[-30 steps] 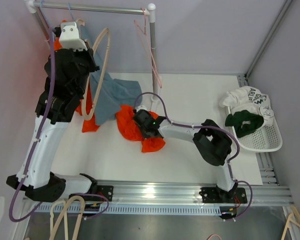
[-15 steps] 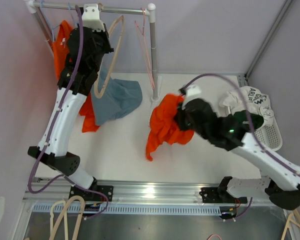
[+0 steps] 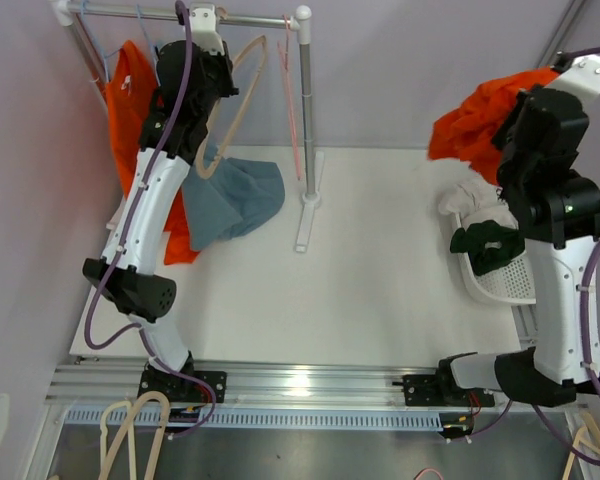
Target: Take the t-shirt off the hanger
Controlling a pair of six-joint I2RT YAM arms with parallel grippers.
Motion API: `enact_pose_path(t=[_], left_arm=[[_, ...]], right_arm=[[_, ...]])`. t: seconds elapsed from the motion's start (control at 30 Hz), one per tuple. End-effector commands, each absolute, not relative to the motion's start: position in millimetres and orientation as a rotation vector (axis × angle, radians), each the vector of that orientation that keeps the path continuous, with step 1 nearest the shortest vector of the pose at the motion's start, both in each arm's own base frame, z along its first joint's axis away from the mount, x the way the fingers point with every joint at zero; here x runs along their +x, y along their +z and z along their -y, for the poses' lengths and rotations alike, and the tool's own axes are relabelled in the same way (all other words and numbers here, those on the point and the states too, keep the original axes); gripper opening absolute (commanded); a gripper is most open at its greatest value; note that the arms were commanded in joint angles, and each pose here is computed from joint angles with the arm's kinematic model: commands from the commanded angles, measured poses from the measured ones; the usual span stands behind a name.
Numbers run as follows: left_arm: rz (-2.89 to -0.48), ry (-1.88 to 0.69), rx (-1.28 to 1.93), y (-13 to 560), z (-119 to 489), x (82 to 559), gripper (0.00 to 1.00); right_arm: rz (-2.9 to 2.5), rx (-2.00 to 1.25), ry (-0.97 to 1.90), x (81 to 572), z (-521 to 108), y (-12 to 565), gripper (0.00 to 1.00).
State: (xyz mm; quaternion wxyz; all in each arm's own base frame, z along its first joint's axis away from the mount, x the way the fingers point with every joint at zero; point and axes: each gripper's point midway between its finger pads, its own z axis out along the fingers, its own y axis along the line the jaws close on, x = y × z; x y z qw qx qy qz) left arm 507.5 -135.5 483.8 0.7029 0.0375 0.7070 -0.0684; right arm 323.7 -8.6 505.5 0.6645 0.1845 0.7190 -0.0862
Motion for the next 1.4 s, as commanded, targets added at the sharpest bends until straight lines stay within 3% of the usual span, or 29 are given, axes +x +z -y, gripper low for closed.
enact_pose_path(t=[0.0, 0.23, 0.37, 0.6, 0.67, 0.7, 0.8, 0.87, 1.13, 1.37], left_arm=[[-1.442, -0.219, 0.069, 526.6, 134.6, 499.4, 0.01], [-1.417, -0.257, 0.080, 530.1, 143.9, 509.4, 0.01], [-1.399, -0.274, 0.084, 532.9, 149.3, 516.8, 0.01], [-1.423, -0.308, 0.094, 517.2, 162.0, 538.7, 0.01], [-1.430, -0.326, 0.098, 513.4, 166.4, 541.2, 0.01], [-1.431, -0.323, 0.095, 512.4, 166.5, 542.2, 0.01], [-1.443, -0.310, 0.075, 508.2, 163.5, 544.8, 0.05], [-1.447, -0.309, 0.078, 507.2, 163.6, 544.3, 0.17], [-1.399, -0.346, 0.086, 537.2, 161.8, 518.3, 0.35], [-1.333, -0.337, 0.068, 573.3, 146.8, 481.9, 0.59]], right_arm=[[-1.536, 0.526, -0.282, 312.9, 49.2, 532.0, 0.00], [-1.535, 0.766, -0.422, 330.3, 115.3, 492.5, 0.00], [-1.696, 0.852, -0.329, 356.7, 142.1, 406.8, 0.00], [-1.824, 0.962, -0.349, 363.6, 163.8, 313.5, 0.00], [-1.835, 0.976, -0.331, 364.9, 165.5, 307.4, 0.61], [-1.834, 0.973, -0.323, 364.7, 164.7, 309.5, 0.97], [-1.796, 0.964, -0.315, 363.2, 165.0, 323.3, 1.00], [-1.773, 0.954, -0.314, 361.8, 165.1, 331.7, 1.00], [-1.738, 0.834, -0.221, 376.7, 139.5, 373.9, 1.00], [-1.752, 0.721, -0.152, 393.1, 95.2, 386.6, 0.99]])
